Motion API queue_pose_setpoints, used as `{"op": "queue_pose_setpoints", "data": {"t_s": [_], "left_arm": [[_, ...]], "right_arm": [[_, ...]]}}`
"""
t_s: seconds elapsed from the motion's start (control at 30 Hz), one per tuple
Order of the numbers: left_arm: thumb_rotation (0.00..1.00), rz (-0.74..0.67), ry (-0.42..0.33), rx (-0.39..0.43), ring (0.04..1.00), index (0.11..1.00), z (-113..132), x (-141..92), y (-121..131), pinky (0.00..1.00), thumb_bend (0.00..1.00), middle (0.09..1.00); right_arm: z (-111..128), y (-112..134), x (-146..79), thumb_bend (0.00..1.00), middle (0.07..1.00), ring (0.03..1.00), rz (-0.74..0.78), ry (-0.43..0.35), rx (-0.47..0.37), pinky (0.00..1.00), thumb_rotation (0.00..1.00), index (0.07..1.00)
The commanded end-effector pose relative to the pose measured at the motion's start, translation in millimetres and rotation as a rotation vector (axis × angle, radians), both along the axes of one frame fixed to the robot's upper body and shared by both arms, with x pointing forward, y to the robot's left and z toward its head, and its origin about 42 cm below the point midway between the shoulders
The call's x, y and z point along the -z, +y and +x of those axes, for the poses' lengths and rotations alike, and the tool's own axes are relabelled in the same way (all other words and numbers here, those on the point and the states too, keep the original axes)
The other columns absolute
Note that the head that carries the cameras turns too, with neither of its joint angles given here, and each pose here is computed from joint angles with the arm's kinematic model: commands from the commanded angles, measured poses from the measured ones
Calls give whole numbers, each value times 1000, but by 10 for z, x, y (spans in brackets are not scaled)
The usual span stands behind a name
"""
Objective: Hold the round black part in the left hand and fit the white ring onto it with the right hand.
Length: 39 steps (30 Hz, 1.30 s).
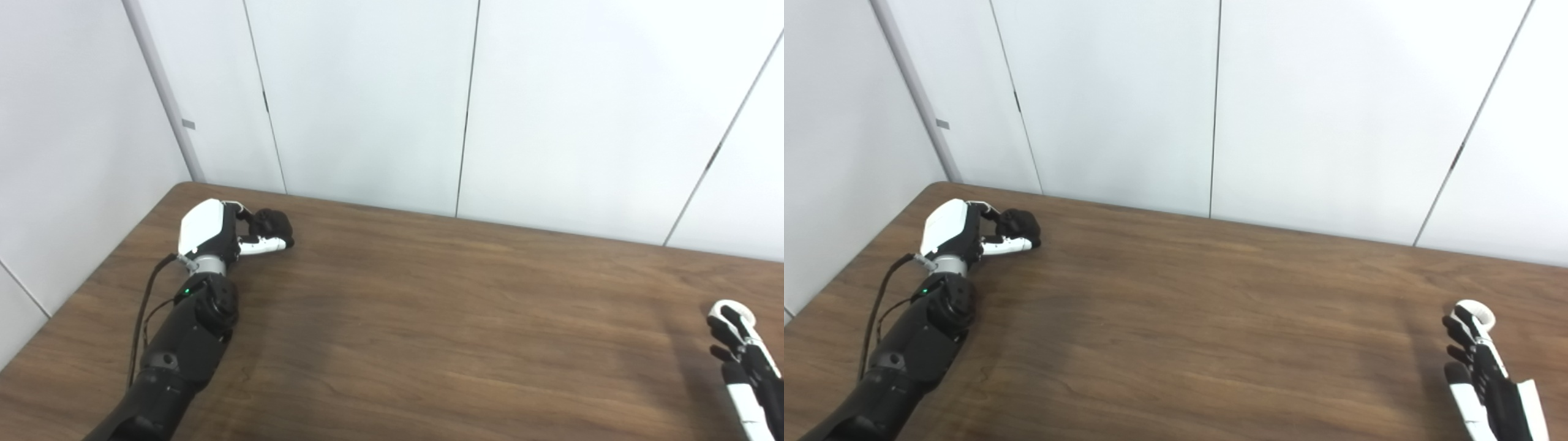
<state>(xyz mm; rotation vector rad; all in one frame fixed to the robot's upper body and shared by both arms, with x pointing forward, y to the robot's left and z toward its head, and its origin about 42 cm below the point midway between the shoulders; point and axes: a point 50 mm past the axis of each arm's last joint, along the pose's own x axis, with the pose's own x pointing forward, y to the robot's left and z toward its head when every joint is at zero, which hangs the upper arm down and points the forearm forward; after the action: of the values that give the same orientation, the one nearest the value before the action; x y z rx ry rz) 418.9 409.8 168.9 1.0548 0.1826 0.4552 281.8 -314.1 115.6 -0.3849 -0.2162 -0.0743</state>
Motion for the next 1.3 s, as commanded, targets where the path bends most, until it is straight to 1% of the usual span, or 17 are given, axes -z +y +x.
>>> {"op": "queue_pose_setpoints", "data": {"t_s": [0.0,0.13,0.27,0.33,0.43,0.5,0.57,0.7,0.8,0.87,1.13,1.27], "left_arm": [[44,35,-96,22,870,484,15,-245,20,1000,520,740],[43,16,-104,53,872,485,-61,-205,-60,1000,520,746],[43,22,-112,114,872,485,-182,-227,-246,1000,520,750],[44,39,-108,143,865,485,-226,-249,-331,1000,521,749],[45,59,-100,210,858,484,-318,-302,-549,1000,521,745],[46,74,-92,264,858,484,-393,-331,-736,1000,522,747],[47,86,-87,304,858,485,-449,-350,-869,1000,522,749],[48,114,-91,377,855,485,-540,-358,-1098,1000,522,748],[49,149,-105,461,855,485,-626,-339,-1303,1000,523,744],[51,150,-104,492,858,484,-671,-316,-1408,1000,523,746],[56,124,-55,631,888,485,-913,-178,-1822,1000,524,774],[56,132,-40,701,893,485,-1059,-104,-2000,1000,524,777]], "right_arm": [[-286,156,470,624,890,904,69,148,19,845,968,922],[-261,183,453,639,891,904,77,144,17,831,972,924],[-252,202,446,658,891,904,63,143,19,827,989,925],[-251,214,435,653,889,902,60,138,20,824,987,923],[-257,229,414,650,890,902,55,141,20,834,988,921],[-261,249,390,641,887,900,57,140,21,839,988,919],[-260,267,375,637,886,900,59,141,23,848,982,919],[-256,309,355,634,884,894,45,137,27,833,996,917],[-251,355,324,632,884,893,39,137,25,834,1000,913],[-239,385,305,631,884,892,38,135,27,830,1000,913],[-219,555,187,618,878,891,46,131,30,828,1000,910],[-211,647,129,604,878,892,44,129,31,828,1000,908]]}}
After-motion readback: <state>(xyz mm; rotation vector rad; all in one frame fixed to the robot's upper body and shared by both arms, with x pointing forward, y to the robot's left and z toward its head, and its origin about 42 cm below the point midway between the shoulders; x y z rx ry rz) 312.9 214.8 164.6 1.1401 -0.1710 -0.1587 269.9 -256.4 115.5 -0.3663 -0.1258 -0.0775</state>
